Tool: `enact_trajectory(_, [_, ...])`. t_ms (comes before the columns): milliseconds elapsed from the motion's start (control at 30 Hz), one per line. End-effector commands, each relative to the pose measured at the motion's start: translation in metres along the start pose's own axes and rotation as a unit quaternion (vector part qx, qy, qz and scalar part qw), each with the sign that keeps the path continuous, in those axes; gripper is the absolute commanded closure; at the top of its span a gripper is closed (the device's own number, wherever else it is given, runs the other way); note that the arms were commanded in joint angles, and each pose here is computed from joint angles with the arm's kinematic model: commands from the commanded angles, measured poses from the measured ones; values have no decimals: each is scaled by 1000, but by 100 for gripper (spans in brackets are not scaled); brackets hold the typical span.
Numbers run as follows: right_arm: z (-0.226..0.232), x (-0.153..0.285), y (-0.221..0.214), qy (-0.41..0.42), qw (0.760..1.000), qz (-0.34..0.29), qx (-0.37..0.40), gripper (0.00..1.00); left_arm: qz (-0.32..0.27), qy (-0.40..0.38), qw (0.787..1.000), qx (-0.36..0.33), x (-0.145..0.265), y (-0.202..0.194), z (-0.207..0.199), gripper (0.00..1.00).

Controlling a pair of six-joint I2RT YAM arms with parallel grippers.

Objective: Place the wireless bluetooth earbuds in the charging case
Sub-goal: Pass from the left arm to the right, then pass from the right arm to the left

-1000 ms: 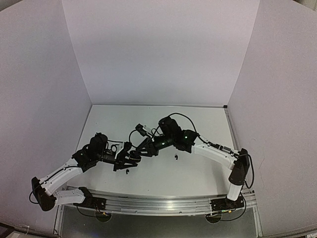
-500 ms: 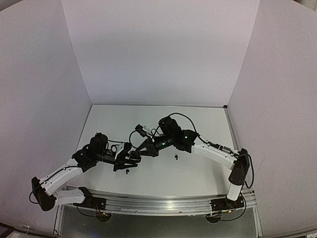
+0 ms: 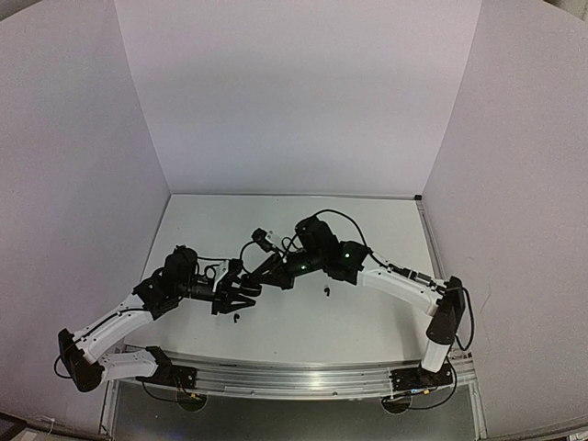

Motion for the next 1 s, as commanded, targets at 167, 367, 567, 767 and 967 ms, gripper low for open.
enact_trajectory(167, [20, 18, 25, -13, 997, -39, 59, 100, -31, -3, 999, -15, 4, 12, -4, 82])
enact_trajectory(367, [21, 16, 23, -16, 997, -36, 66, 100, -31, -4, 999, -14, 5, 13, -5, 72])
enact_trajectory(567, [21, 15, 23, -25, 996, -36, 74, 100, -36, -12, 999, -8, 5, 16, -7, 73])
enact_trajectory(767, [23, 14, 23, -33, 995, -37, 88, 100, -38, -16, 999, -8, 5, 16, -7, 87])
enact_trajectory(967, [24, 13, 22, -33, 995, -35, 91, 100, -39, -16, 999, -9, 6, 18, -8, 100])
Point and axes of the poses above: each gripper's point midway between its finger pads, its own x axis back along the fingers, its own z axis along the line the jaws close on, y = z × x, the point moved 7 cm from there along x, back along the fingers, and after that the axes turned 9 degrees about x, right-handed, at the moved point
